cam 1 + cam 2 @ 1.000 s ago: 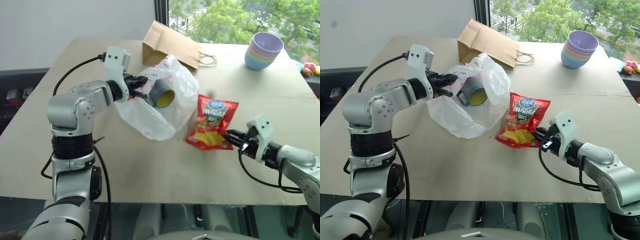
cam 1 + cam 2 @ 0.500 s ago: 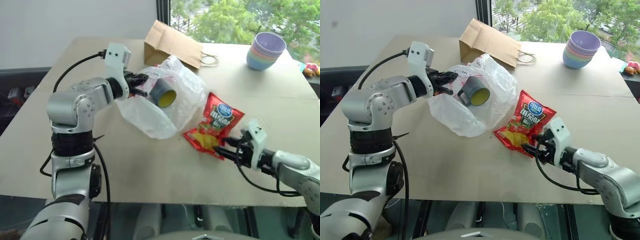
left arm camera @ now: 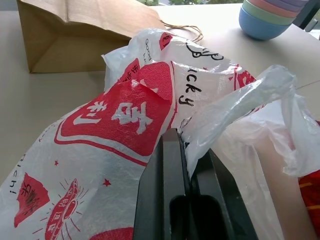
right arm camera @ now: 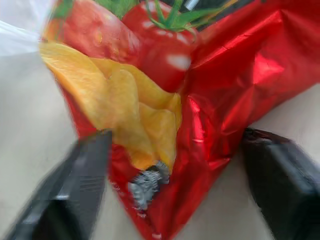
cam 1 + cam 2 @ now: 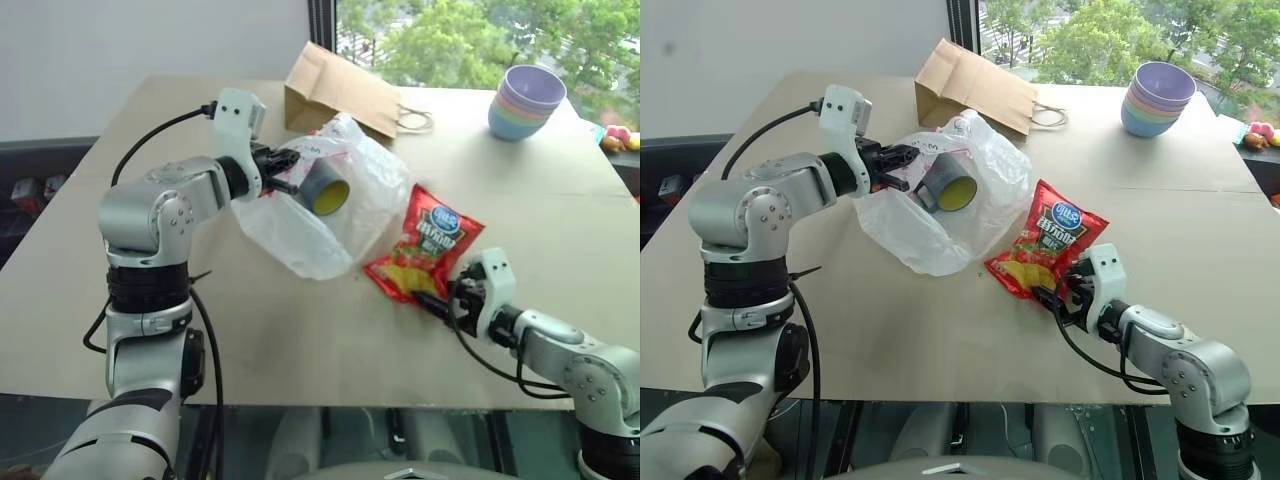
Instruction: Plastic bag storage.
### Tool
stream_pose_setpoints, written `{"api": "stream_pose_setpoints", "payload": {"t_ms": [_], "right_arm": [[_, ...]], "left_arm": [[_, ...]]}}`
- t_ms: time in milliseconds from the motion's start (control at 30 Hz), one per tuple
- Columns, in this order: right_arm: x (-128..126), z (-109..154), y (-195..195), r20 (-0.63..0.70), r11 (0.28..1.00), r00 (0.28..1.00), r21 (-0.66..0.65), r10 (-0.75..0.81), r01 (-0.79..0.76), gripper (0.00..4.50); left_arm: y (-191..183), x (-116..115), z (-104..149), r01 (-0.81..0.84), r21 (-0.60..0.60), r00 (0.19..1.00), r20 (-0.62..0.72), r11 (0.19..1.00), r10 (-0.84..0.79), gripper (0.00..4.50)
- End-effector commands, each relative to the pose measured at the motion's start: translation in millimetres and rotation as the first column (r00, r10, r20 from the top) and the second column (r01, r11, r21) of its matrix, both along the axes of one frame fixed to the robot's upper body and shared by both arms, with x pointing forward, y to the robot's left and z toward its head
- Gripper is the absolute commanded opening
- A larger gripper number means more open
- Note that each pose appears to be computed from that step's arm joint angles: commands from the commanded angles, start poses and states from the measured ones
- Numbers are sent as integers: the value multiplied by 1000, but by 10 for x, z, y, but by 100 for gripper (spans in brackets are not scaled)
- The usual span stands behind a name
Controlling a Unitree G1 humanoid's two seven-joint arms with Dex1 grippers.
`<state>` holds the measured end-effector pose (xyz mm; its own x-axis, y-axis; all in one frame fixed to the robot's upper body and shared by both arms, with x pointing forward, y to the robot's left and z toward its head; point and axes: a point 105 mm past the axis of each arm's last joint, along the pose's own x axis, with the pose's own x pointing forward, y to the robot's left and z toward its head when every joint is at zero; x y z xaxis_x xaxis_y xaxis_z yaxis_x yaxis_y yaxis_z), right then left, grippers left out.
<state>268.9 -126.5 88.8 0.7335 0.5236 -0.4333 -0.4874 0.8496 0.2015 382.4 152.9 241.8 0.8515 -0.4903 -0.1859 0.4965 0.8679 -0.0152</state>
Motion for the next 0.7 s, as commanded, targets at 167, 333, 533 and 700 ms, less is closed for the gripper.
{"api": "stream_pose_setpoints", "payload": {"t_ms": [167, 333, 533, 700], "right_arm": [[51, -60, -59, 89, 975, 993, -215, 74, -53, 46], [58, 187, -113, 184, 958, 971, -269, 151, -98, 5], [-160, 587, 98, 255, 909, 884, -252, 393, -332, 5], [-329, 641, 291, 151, 770, 770, -306, 620, -559, 5]], "left_arm": [[-6, -40, 112, -5, 5, 998, 56, 1000, 5, 0], [7, -14, 125, -25, -25, 998, 53, 999, 27, 0], [-19, 24, 161, -12, -36, 998, 60, 999, 14, 0], [-96, 26, 189, 30, -21, 997, 66, 999, -29, 0]]}}
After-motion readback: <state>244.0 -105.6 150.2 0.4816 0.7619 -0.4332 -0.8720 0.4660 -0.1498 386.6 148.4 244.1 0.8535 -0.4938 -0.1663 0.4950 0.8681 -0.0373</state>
